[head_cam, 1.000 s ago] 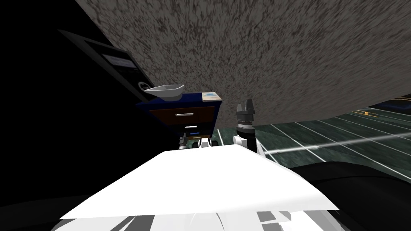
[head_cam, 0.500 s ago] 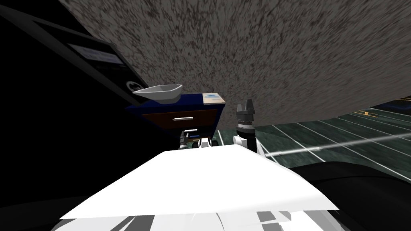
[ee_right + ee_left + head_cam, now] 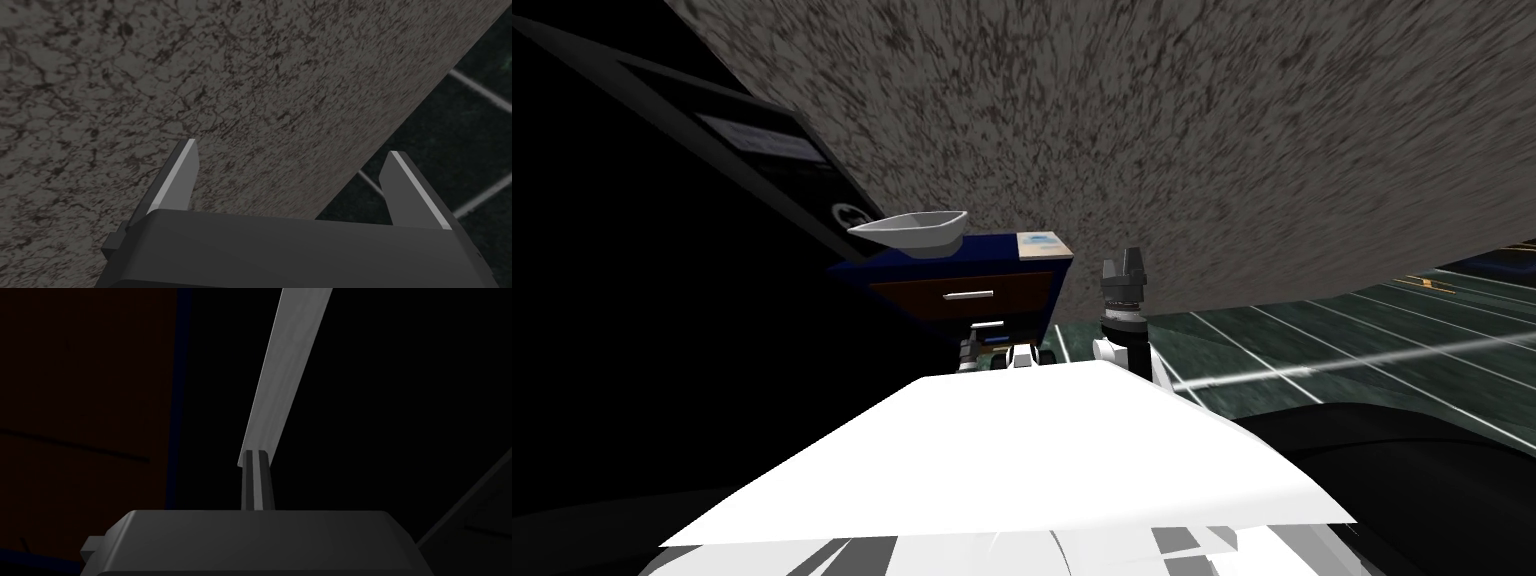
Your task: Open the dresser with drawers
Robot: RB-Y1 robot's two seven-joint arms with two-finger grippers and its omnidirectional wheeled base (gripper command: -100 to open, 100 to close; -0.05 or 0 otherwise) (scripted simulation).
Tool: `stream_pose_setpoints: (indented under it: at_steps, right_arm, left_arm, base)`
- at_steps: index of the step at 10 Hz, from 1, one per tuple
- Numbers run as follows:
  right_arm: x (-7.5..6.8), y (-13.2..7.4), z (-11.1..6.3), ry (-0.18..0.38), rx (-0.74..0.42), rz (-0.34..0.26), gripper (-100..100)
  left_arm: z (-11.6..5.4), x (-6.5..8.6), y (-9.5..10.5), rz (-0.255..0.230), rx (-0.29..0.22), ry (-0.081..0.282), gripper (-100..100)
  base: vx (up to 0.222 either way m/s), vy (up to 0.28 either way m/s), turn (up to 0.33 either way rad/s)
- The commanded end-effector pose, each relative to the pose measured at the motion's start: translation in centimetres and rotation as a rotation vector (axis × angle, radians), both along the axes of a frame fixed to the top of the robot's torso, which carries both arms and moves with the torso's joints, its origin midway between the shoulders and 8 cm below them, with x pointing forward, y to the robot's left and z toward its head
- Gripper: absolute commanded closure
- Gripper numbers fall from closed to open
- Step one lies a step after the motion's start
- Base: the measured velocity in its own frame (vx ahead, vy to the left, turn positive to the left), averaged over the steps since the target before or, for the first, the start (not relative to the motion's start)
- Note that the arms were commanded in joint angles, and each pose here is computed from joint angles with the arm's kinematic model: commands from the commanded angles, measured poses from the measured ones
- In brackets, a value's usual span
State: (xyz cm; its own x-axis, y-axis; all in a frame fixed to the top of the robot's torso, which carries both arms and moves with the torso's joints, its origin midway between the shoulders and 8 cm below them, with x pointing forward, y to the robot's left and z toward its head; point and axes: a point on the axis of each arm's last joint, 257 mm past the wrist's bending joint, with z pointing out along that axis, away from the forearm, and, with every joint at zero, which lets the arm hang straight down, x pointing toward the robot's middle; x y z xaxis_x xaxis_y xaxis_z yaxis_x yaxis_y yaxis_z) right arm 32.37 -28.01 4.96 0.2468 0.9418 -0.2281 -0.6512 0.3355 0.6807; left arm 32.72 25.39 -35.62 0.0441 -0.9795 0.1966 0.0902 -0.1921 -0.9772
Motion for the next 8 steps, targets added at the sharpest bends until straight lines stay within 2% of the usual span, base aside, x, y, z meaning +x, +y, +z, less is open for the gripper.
stream_pose_setpoints:
  at_steps: [1,2,3,5,6,8]
  right_arm:
    - [0.0,0.0,0.0,0.0,0.0,0.0,0]
    - [0.0,0.0,0.0,0.0,0.0,0.0,0]
    - [0.0,0.0,0.0,0.0,0.0,0.0,0]
    - [0.0,0.0,0.0,0.0,0.0,0.0,0]
    - [0.0,0.0,0.0,0.0,0.0,0.0,0]
    - [0.0,0.0,0.0,0.0,0.0,0.0,0]
  left_arm:
    - [0.5,-1.0,0.1,-0.004,-0.001,-0.001,100]
    - [0.4,-0.7,0.0,-0.003,0.0,0.0,100]
    - [0.0,-0.3,0.0,-0.001,0.0,0.001,-100]
    - [-0.4,0.2,-0.1,0.001,0.001,0.002,-100]
    - [-0.3,0.0,-0.1,0.0,0.0,0.003,-100]
    - [0.4,0.4,0.2,0.002,0.0,0.002,-100]
  base:
    - [-0.183,-0.034,0.015]
    - [-0.083,-0.013,0.002]
    - [0.045,-0.008,-0.016]
    - [0.134,0.025,-0.013]
    - [0.073,0.014,-0.003]
    - [0.087,0.004,-0.009]
